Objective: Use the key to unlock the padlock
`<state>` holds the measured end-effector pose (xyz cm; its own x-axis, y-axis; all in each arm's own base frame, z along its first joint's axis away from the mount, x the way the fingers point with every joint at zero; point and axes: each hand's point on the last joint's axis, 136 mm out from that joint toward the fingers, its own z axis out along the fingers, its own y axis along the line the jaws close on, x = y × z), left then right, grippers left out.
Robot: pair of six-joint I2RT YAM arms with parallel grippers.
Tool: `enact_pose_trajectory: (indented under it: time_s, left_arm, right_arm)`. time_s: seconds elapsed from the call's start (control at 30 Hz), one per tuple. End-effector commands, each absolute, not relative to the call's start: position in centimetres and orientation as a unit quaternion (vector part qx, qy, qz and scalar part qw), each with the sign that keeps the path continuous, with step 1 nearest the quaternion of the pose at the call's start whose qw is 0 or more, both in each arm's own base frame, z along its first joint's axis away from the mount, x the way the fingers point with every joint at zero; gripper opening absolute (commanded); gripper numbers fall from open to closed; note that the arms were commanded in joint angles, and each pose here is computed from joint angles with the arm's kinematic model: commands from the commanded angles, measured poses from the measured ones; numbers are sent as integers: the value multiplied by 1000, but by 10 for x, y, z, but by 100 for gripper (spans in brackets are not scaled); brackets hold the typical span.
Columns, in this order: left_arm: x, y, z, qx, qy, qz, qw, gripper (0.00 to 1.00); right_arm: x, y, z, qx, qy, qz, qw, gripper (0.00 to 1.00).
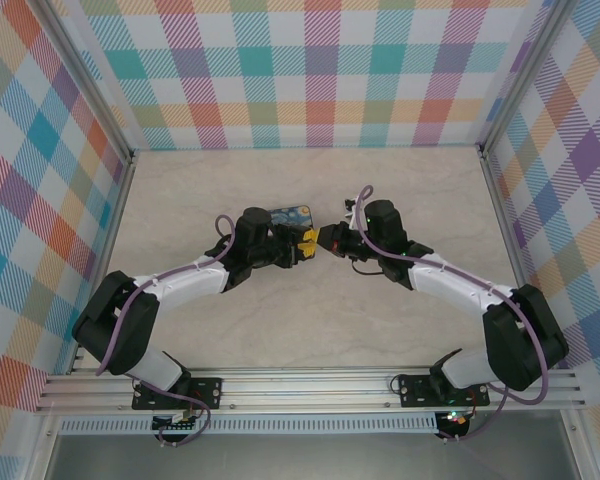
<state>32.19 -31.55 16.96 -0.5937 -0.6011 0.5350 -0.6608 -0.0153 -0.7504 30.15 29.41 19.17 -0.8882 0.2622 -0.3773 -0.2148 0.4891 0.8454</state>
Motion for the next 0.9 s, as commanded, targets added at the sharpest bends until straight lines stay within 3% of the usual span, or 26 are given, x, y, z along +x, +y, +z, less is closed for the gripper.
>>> enact_pose_trajectory:
  time_s: [0.0, 0.23, 0.67, 0.87]
  left_arm:
    - [312, -320, 159, 443, -710, 546, 42, 24]
    - [313, -320, 160, 442, -710, 547, 39, 21]
    - [315, -320, 161, 435, -711, 552, 30, 4]
    - [321, -314, 175, 402, -731, 550, -26, 0]
  right_arm:
    - [296, 296, 207, -9, 816, 518, 258, 0]
    - [294, 292, 207, -5, 817, 514, 261, 0]
    - [292, 289, 198, 2, 823, 507, 254, 0]
    - [288, 284, 197, 5, 826, 503, 255, 6]
